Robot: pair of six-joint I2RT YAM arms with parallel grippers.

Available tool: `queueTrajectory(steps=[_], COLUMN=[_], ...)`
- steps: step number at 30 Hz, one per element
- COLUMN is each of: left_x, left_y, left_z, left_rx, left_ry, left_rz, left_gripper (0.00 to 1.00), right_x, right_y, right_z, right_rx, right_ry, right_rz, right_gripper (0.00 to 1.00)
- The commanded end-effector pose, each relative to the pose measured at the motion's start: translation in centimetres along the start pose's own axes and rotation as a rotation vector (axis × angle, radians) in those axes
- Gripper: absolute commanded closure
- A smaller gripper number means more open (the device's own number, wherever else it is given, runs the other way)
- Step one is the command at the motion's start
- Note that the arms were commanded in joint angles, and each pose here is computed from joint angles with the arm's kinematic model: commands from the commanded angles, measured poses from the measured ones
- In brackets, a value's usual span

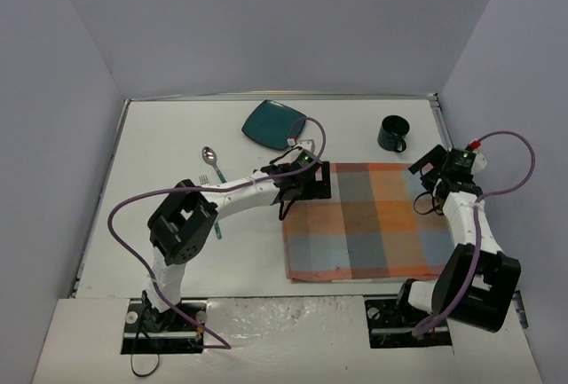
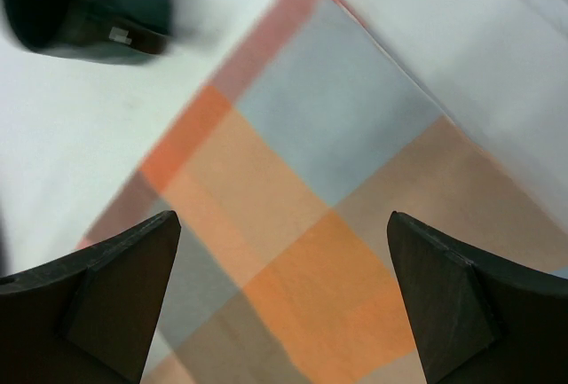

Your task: Set the dinner table for one person

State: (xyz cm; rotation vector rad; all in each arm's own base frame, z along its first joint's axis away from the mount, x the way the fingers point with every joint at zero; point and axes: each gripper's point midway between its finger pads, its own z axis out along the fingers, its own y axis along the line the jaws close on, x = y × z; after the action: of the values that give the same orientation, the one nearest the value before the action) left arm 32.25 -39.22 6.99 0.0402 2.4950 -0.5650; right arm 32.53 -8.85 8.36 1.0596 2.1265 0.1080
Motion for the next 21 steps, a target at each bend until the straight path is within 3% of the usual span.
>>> queueTrajectory(steps=[1,7,13,21], left_x=[-8.6,-12.4,-15.2,-16.5], left_y=[-4.3,-1.2,7.8,14.0], left_z=[-8.2,-12.7,-15.1,-13.1], left_rx=[0.132,0.21,0.253,0.262], left_ry=[-0.206,-0.305,-0.41,-0.424], left_rz=[0.066,-0.005,-0.156,-0.284], left_gripper=[0.03,0.03,0.03,0.03], right_x=[-5.9,-5.3,-4.6,-3.1], right_y=[5.5,9.8,13.7,16.9], right_z=[-6.0,-10.6,-15.7,-20.6], right_rx=[-0.184,-0.392,-0.617,-0.864], right_ry=[-0.184,-0.224,-0.262,-0.249], right_rz=[-0.049,-0.094,-0.137,-0.209], right_gripper=[0.0,0.0,0.0,0.0])
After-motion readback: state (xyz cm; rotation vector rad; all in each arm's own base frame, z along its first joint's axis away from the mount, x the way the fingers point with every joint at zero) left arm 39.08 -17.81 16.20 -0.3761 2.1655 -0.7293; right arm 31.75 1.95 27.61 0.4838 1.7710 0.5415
